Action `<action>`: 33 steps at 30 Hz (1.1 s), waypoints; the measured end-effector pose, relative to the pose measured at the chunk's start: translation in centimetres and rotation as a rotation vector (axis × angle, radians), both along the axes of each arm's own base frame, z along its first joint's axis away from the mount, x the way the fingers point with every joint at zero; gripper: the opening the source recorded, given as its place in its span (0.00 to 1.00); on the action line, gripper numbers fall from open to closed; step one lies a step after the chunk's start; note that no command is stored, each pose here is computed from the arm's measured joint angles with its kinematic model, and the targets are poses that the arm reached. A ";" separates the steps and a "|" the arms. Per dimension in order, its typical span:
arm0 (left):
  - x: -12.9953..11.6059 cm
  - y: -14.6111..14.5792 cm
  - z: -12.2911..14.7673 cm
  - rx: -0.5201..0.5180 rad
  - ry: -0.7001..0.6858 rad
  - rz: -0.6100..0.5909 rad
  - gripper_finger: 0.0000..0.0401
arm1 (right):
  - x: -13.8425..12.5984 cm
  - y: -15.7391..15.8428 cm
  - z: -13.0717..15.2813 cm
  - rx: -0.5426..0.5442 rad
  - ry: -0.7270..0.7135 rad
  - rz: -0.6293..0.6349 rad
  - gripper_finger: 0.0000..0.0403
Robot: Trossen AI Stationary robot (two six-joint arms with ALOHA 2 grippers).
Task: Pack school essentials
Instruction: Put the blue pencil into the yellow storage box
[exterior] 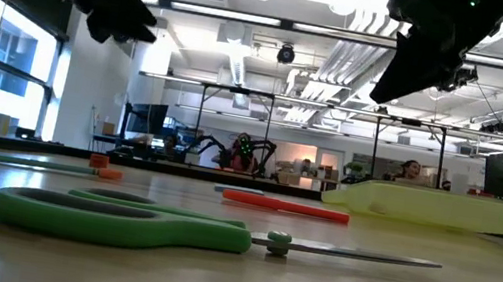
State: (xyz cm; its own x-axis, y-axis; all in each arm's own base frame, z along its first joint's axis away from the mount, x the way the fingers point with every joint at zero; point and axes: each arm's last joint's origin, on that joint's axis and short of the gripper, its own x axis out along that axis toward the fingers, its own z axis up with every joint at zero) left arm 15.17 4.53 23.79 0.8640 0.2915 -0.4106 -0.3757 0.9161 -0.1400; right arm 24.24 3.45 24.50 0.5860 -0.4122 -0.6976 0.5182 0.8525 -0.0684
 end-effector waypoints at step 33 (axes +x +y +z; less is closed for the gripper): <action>8.1 -1.1 -8.5 -0.121 0.709 0.034 0.50 | 0.0 0.0 0.0 -0.001 0.000 -0.001 0.26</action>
